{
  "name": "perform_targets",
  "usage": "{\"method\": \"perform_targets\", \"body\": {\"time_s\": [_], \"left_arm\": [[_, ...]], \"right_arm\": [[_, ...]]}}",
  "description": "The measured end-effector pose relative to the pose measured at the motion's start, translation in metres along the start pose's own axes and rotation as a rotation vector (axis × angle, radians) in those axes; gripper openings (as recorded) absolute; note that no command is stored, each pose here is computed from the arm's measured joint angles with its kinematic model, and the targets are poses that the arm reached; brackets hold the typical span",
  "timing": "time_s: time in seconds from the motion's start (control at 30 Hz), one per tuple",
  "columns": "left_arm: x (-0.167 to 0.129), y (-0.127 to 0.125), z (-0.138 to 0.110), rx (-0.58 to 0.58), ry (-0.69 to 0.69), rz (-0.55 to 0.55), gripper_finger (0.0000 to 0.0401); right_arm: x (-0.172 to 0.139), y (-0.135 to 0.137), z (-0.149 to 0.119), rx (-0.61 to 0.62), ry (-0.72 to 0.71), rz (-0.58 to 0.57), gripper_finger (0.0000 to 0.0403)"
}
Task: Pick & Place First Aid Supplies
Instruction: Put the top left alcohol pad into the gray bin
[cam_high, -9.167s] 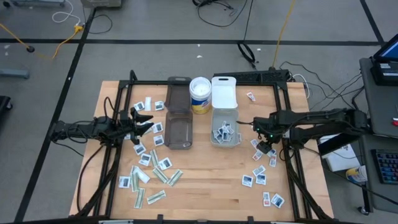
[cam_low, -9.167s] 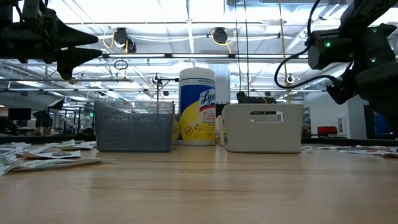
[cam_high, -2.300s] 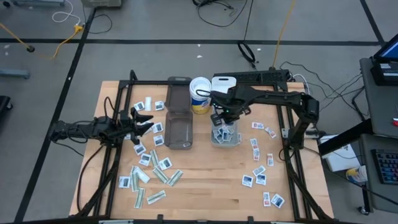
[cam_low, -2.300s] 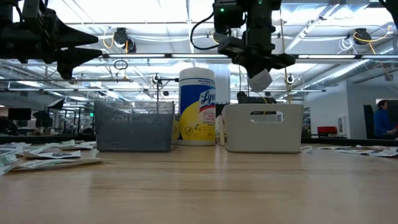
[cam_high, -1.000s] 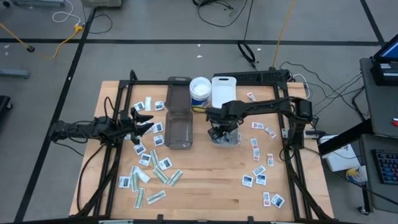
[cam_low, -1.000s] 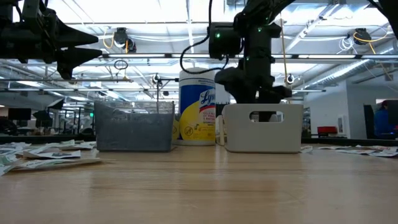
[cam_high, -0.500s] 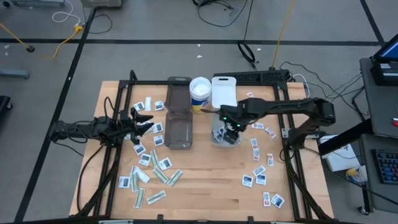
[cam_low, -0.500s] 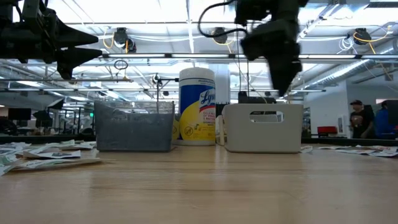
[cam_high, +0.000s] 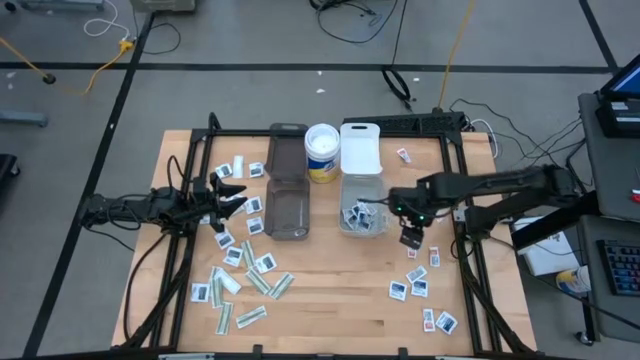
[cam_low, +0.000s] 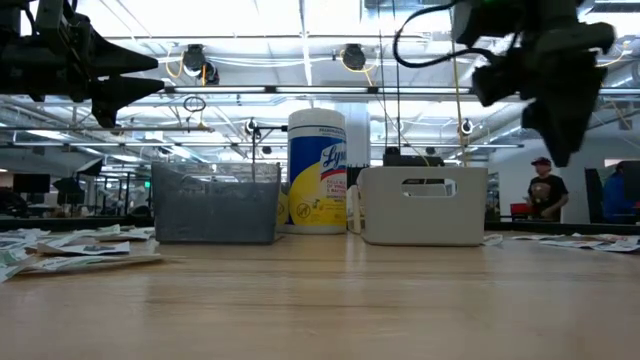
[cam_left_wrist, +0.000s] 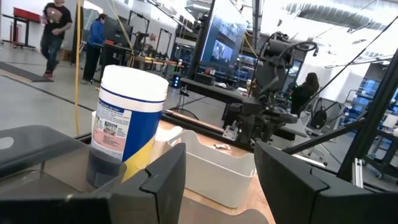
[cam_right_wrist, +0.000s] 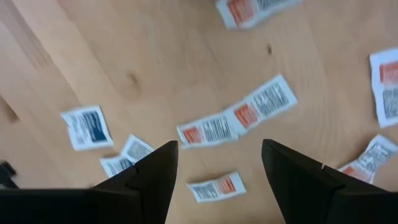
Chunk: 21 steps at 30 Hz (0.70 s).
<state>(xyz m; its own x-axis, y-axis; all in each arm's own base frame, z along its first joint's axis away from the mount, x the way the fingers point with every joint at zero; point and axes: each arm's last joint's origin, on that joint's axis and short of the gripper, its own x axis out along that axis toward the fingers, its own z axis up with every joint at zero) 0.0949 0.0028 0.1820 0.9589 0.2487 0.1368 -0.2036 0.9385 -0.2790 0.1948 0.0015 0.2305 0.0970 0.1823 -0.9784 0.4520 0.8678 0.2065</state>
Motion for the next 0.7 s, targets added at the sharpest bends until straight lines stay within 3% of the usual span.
{"method": "perform_targets", "body": {"time_s": [0.33, 0.7], "left_arm": [[0.0, 0.0, 0.0, 0.0, 0.0, 0.0, 0.0196], [0.0, 0.0, 0.0, 0.001, 0.001, 0.0, 0.0196]], "right_arm": [[0.019, 0.032, -0.017, 0.001, 0.049, -0.016, 0.0226], [0.052, 0.085, -0.041, -0.103, 0.083, -0.009, 0.0226]]}}
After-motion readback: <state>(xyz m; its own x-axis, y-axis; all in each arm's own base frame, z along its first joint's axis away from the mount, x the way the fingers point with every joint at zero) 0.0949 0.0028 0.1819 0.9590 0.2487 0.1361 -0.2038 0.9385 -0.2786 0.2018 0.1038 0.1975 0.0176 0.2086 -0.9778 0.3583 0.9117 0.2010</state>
